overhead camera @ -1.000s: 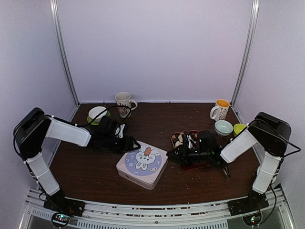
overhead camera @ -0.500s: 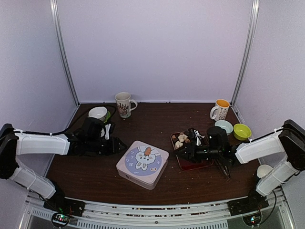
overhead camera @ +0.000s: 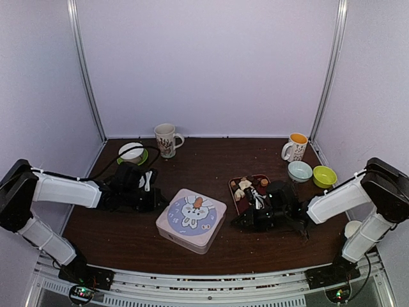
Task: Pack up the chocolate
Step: Rotate the packed packing box at the center of the board.
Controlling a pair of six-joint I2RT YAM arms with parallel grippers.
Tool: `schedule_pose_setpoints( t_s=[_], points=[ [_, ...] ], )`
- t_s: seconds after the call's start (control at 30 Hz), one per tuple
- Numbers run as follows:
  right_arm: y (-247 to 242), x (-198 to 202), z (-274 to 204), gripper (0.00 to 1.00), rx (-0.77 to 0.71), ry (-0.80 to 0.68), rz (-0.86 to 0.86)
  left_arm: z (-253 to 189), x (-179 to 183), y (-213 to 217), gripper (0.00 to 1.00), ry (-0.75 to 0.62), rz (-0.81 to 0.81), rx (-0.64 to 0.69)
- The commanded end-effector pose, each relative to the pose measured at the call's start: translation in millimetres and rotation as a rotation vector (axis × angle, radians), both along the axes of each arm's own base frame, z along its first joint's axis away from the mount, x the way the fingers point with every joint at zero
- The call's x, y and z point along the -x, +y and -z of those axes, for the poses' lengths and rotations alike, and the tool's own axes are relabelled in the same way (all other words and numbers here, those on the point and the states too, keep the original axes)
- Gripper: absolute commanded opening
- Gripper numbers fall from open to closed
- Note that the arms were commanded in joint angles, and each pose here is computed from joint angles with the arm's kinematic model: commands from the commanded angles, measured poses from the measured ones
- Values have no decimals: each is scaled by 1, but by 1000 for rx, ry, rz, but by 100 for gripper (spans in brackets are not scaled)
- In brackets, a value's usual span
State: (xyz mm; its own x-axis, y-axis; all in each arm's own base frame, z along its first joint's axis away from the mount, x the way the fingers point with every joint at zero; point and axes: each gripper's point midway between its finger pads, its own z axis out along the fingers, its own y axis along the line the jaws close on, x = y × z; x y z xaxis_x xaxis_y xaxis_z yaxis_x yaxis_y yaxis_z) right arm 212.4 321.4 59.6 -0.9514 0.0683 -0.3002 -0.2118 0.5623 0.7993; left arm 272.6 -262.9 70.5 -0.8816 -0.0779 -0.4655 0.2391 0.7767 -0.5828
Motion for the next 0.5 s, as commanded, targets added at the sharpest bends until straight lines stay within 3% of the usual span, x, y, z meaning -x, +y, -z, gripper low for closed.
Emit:
schedule_pose_setpoints(
  t_s=[0.0, 0.47],
  points=[
    [11, -13, -2, 0, 0, -16, 21, 35, 26, 6, 0, 115, 49, -74],
    [36, -42, 3, 0, 37, -47, 1, 22, 53, -32, 0, 144, 114, -13]
  ],
)
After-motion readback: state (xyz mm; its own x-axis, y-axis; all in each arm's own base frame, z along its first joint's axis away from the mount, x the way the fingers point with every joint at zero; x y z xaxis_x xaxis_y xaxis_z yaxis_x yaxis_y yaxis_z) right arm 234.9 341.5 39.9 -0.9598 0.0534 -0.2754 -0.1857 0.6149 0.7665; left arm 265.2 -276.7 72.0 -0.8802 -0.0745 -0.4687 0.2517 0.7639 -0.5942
